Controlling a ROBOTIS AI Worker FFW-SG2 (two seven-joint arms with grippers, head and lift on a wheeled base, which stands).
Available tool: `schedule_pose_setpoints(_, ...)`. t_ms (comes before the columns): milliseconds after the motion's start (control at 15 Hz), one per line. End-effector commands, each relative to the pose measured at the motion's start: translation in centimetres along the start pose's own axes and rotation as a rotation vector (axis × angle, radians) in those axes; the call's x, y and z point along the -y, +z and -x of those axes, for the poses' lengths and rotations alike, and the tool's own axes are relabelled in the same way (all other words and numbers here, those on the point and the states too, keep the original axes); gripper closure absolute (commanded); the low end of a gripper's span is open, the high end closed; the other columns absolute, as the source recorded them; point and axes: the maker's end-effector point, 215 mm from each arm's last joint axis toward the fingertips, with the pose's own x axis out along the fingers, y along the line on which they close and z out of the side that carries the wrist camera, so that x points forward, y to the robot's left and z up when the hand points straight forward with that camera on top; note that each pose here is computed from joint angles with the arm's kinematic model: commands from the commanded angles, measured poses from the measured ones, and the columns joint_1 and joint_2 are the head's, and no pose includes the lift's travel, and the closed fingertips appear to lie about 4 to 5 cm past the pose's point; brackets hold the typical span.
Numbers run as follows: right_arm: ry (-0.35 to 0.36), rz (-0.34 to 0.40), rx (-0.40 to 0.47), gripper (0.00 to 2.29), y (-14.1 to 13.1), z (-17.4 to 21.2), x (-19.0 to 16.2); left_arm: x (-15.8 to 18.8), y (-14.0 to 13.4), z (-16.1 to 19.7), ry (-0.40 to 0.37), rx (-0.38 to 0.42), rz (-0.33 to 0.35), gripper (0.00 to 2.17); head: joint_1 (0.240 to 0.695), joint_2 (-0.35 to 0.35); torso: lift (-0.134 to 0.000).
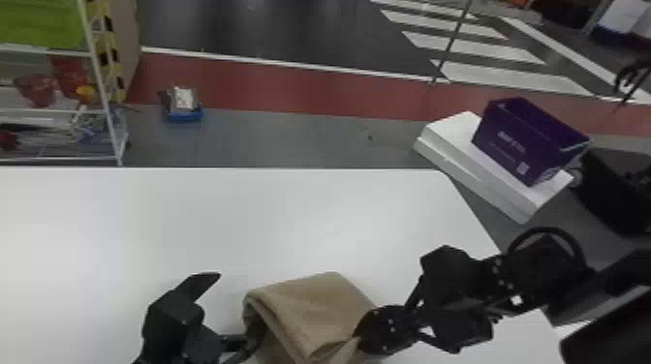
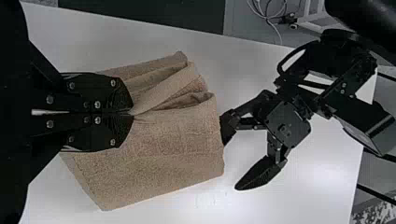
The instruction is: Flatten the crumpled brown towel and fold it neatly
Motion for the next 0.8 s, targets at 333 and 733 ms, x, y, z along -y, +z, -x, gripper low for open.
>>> schedule_pose_setpoints(333,0.059,0.014,-0.049,1.42,-1.0,-2.2,-2.2,0.1,0.1,0.1,0.001,0.007,0.002,0.18,0.695,-0.315,-0.124)
schedule_pose_setpoints(733,0.089,0.015,-0.081,1.42,-2.0,-3.6,-3.3,0.1,0.4,0.1,0.001,0.016,-0.001,0.18,0.695,-0.312,-0.124)
